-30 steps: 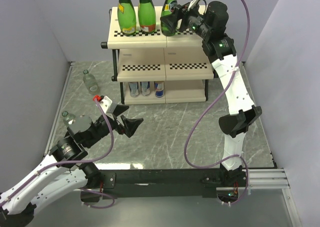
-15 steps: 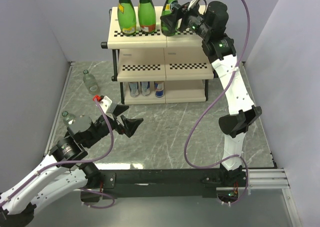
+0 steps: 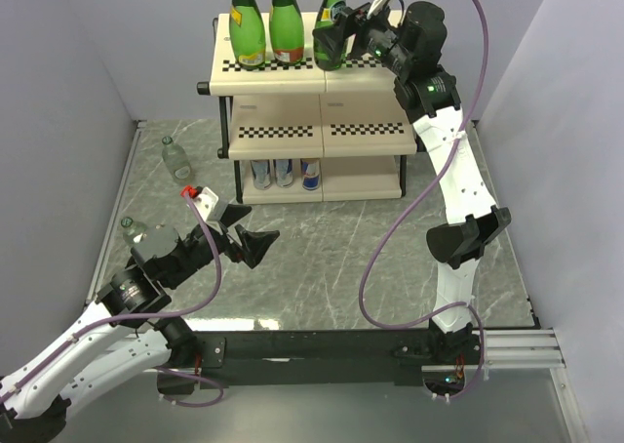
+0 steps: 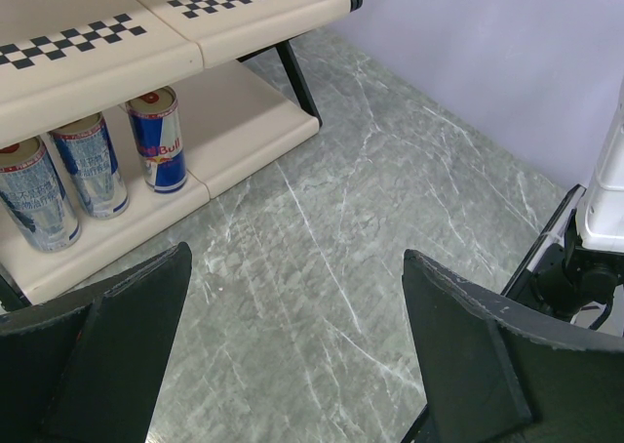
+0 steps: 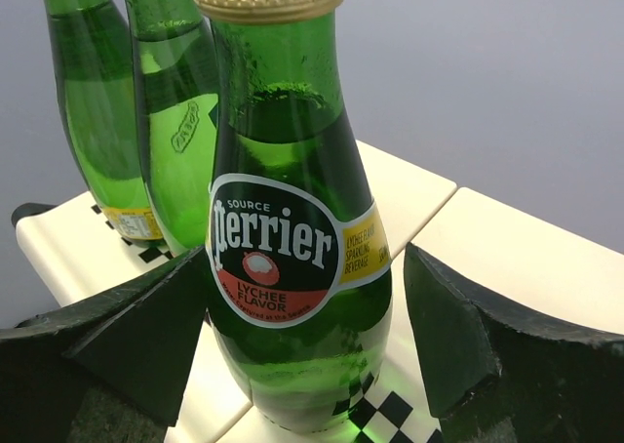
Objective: Place and organize the beverage onto the shelf
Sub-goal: Adjust the drink on the shelf.
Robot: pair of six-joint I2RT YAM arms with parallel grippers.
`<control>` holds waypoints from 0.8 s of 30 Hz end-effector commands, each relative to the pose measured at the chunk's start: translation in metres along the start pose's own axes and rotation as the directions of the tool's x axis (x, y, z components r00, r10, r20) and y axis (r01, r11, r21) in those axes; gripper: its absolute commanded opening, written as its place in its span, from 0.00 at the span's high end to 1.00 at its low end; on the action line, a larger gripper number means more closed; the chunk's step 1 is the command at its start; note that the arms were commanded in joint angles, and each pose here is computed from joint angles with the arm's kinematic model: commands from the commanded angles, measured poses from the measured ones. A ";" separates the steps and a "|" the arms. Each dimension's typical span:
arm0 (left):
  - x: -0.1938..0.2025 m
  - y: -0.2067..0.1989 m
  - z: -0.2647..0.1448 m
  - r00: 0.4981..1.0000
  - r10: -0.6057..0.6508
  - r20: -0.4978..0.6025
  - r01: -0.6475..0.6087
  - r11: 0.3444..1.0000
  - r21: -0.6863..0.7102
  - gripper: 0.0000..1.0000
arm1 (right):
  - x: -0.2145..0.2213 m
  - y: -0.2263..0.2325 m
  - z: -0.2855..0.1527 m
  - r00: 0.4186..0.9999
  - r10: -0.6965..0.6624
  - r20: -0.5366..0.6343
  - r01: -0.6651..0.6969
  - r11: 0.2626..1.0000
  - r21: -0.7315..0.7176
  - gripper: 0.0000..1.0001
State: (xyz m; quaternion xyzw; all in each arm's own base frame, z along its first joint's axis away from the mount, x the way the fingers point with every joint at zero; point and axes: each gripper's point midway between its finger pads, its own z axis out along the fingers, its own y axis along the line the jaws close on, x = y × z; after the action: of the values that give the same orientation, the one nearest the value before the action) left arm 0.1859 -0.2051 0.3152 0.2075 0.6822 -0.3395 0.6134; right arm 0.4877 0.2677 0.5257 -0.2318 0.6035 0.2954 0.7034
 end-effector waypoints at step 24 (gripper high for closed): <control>-0.012 0.000 0.000 0.999 -0.010 0.037 0.010 1.000 -0.009 0.04 | -0.029 0.006 0.002 0.994 -0.059 0.093 0.060 0.998 -0.010 0.30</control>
State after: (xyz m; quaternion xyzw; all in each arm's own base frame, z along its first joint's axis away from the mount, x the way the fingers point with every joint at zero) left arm 0.1860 -0.2049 0.3152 0.2073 0.6823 -0.3391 0.6136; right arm 0.4877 0.2678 0.5265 -0.2348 0.6014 0.2927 0.7054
